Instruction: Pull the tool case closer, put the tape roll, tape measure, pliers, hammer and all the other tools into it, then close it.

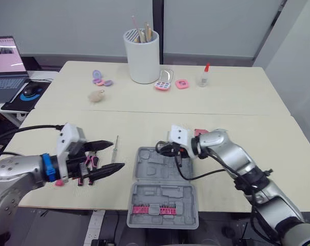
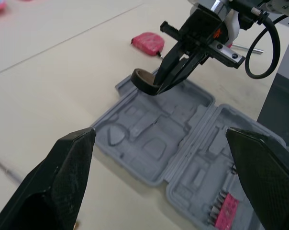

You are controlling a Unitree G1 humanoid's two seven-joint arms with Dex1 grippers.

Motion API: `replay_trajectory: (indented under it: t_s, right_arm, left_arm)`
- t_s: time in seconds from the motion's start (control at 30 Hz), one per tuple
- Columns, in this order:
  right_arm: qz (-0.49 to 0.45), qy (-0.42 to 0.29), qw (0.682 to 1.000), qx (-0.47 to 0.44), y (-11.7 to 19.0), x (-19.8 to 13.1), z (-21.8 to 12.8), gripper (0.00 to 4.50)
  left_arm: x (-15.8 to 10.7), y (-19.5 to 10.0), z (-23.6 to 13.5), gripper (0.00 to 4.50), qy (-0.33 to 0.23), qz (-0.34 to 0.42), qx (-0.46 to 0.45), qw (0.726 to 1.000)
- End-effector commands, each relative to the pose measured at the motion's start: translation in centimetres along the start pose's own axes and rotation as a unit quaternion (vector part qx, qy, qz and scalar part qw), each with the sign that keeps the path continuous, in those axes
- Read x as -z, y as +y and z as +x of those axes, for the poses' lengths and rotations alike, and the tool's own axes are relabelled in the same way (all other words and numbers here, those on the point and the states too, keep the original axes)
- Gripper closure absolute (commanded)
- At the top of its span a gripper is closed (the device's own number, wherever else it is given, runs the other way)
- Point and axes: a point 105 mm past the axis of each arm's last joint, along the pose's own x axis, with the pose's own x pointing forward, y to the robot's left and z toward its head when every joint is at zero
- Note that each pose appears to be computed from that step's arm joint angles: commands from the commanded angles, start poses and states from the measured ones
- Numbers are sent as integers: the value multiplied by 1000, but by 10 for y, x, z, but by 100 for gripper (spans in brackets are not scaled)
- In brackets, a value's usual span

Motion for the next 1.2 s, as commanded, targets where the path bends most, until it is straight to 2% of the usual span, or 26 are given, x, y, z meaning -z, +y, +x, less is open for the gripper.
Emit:
replay_trajectory:
  t_s: [0.03,0.2,0.53,1.2]
  right_arm:
    - [-23,-21,999,6,-6,-16,15,449]
    - [-12,-37,999,-3,-1,-22,35,449]
    - [-4,-18,1000,-2,13,-3,58,449]
    - [6,7,999,41,1,12,66,449]
  left_arm:
    - [-9,0,-15,0,-2,15,-19,1000]
    - [-6,1,-23,0,8,11,-35,999]
    - [-7,-3,-24,0,20,18,-26,999]
    - [-7,-1,-23,0,25,21,-22,999]
